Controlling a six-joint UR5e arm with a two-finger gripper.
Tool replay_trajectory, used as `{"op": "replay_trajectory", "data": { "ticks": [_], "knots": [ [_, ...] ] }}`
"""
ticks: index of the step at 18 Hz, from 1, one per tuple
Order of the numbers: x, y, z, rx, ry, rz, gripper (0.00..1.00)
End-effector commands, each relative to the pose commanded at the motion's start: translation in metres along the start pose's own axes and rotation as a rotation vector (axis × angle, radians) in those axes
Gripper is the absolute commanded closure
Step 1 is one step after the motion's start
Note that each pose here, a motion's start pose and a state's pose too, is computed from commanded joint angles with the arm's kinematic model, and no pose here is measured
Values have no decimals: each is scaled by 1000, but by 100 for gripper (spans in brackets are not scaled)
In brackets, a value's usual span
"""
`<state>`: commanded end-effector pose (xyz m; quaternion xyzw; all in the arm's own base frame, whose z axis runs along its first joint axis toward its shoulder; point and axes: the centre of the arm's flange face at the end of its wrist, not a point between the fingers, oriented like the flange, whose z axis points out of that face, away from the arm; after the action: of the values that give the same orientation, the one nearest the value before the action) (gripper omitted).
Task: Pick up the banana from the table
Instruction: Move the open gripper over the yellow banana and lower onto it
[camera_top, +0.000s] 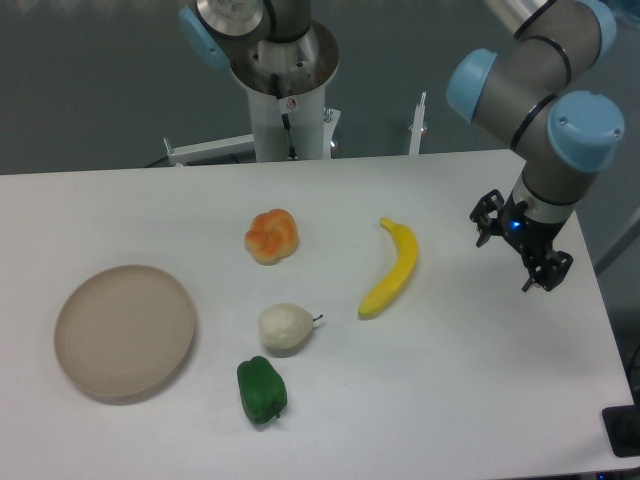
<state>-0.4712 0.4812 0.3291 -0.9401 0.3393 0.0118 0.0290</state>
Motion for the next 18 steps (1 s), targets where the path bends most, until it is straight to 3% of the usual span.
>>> {"op": "replay_trajectory", "data": {
  "ticks": [5,9,15,18],
  "knots": [
    [5,-2,5,12,11,-11,0],
    [13,-26,8,40,20,-97,0],
    [61,-51,29,42,90,-93,0],
    [70,-75,59,27,63,-210,0]
  ]
}}
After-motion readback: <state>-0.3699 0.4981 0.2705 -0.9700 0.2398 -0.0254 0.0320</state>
